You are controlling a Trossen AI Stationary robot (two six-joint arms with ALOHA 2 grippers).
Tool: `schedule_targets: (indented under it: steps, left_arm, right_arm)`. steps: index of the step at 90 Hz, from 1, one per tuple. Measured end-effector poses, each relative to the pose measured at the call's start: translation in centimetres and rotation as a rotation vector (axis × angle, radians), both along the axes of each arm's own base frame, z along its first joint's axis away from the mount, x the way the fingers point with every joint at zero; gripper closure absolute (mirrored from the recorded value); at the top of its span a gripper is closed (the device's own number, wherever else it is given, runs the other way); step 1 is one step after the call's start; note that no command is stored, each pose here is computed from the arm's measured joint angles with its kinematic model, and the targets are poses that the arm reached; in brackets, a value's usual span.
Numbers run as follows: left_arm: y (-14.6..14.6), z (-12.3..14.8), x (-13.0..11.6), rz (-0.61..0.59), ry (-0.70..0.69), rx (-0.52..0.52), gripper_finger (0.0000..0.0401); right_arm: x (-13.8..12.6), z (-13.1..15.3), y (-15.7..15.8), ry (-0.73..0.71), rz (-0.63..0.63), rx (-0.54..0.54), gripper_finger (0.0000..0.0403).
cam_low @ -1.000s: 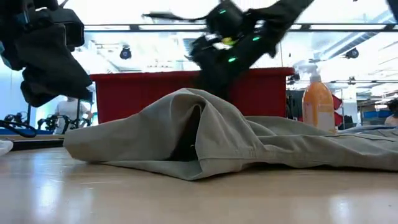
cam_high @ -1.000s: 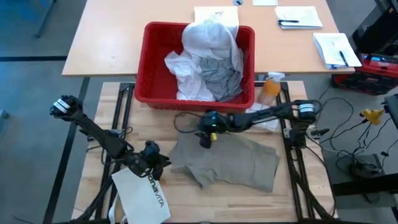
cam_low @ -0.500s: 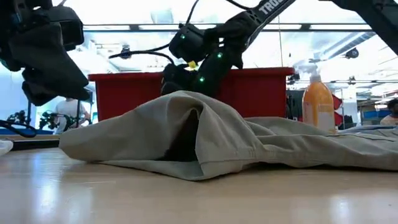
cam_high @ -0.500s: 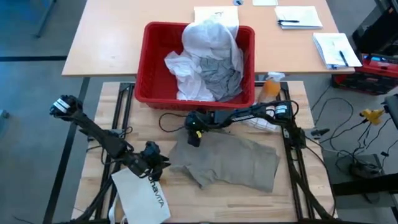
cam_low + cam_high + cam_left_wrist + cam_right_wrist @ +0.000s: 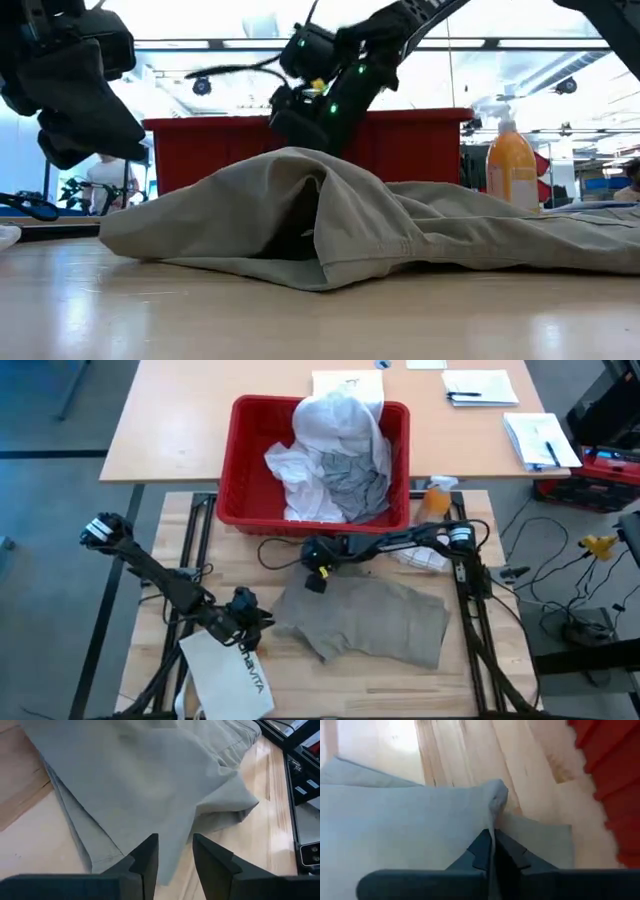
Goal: Fold laundry
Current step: Fold the brown shorts
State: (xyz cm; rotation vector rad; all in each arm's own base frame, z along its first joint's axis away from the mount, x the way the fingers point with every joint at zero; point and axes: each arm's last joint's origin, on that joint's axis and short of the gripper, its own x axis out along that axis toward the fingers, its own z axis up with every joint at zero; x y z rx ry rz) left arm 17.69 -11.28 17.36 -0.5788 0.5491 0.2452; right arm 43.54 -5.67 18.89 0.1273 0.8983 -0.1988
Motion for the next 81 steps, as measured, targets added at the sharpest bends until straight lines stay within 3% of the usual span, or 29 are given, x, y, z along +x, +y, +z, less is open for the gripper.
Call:
schedule_targets:
  steps: [13, 27, 50, 81]
  left_arm:
    - [0.1, 0.0, 0.0, 0.02, -0.006, 0.019, 0.0294]
    - [0.2, -0.1, 0.0, 0.029, -0.004, 0.03, 0.0294]
    - [0.2, -0.1, -0.1, 0.031, -0.002, 0.04, 0.0294]
    - [0.2, -0.1, -0.1, 0.045, -0.008, 0.045, 0.0294]
  right_arm:
    - [-0.9, 1.5, -0.2, 0.018, -0.067, -0.078, 0.0403]
    - [-1.5, 2.8, -0.9, 0.0, -0.11, -0.086, 0.0403]
    - [-2.2, 4.9, -0.5, -0.051, -0.045, -0.051, 0.0403]
    - [-3.5, 2.2, 0.6, 0.008, -0.091, -0.076, 0.0403]
